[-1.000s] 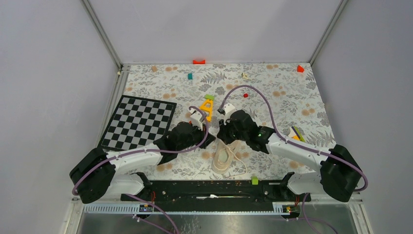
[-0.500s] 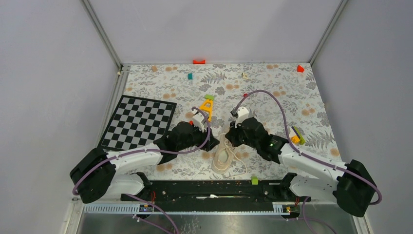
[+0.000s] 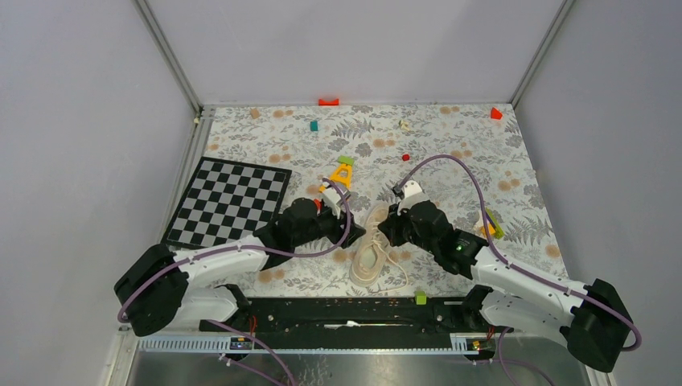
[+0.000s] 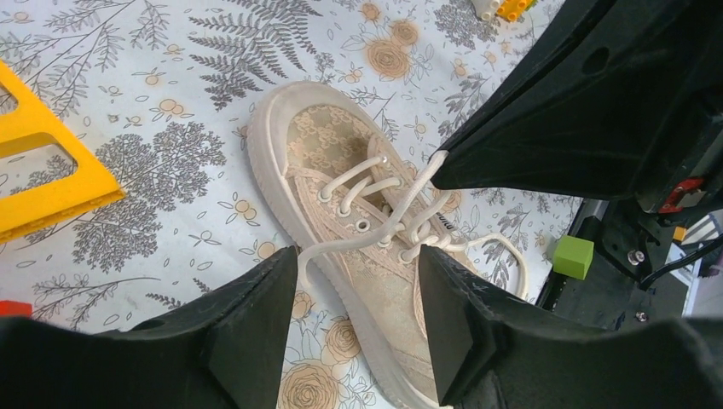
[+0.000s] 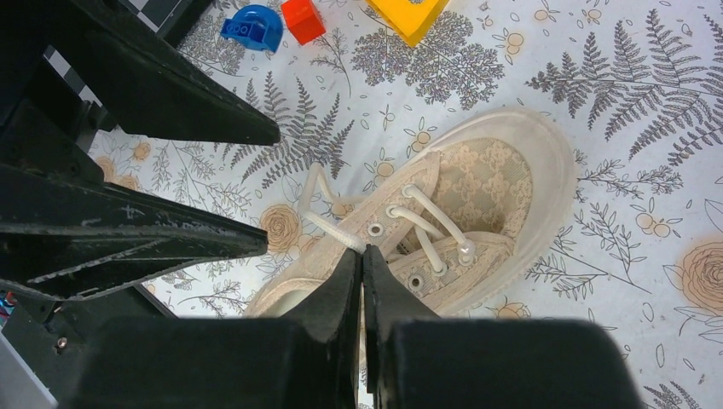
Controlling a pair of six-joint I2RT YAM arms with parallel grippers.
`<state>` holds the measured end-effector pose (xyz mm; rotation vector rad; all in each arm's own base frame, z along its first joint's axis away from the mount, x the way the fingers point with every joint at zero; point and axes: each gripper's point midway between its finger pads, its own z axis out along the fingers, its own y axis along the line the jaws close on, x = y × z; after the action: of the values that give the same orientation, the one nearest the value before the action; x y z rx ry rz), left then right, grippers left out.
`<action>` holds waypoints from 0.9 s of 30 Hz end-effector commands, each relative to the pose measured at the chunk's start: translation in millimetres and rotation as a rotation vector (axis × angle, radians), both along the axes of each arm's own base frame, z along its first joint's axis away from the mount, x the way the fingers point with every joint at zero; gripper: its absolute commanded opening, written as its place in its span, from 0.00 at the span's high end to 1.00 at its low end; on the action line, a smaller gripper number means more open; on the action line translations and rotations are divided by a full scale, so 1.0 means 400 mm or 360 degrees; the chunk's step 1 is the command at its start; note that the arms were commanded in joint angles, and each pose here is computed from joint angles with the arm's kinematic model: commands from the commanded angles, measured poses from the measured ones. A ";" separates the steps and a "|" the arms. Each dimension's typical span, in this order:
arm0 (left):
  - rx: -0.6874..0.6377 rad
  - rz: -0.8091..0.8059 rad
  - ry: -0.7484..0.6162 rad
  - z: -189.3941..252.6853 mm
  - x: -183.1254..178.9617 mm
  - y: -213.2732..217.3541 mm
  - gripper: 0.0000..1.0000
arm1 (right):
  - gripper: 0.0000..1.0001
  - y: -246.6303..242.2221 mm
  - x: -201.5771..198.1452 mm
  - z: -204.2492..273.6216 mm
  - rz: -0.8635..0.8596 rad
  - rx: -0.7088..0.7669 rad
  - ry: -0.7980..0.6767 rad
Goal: Tie the shoes
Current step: Wrap the shoelace around the shoelace.
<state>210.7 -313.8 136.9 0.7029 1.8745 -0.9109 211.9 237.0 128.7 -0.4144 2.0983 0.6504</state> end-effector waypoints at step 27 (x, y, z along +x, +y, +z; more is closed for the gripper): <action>-0.0035 -0.0308 0.0145 -0.024 -0.069 -0.085 1.00 | 1.00 0.030 -0.021 0.060 0.0079 0.0119 0.0014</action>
<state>196.7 -339.9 110.8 0.8749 1.9179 -0.9906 206.0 236.3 127.7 -0.4246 2.1156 0.6675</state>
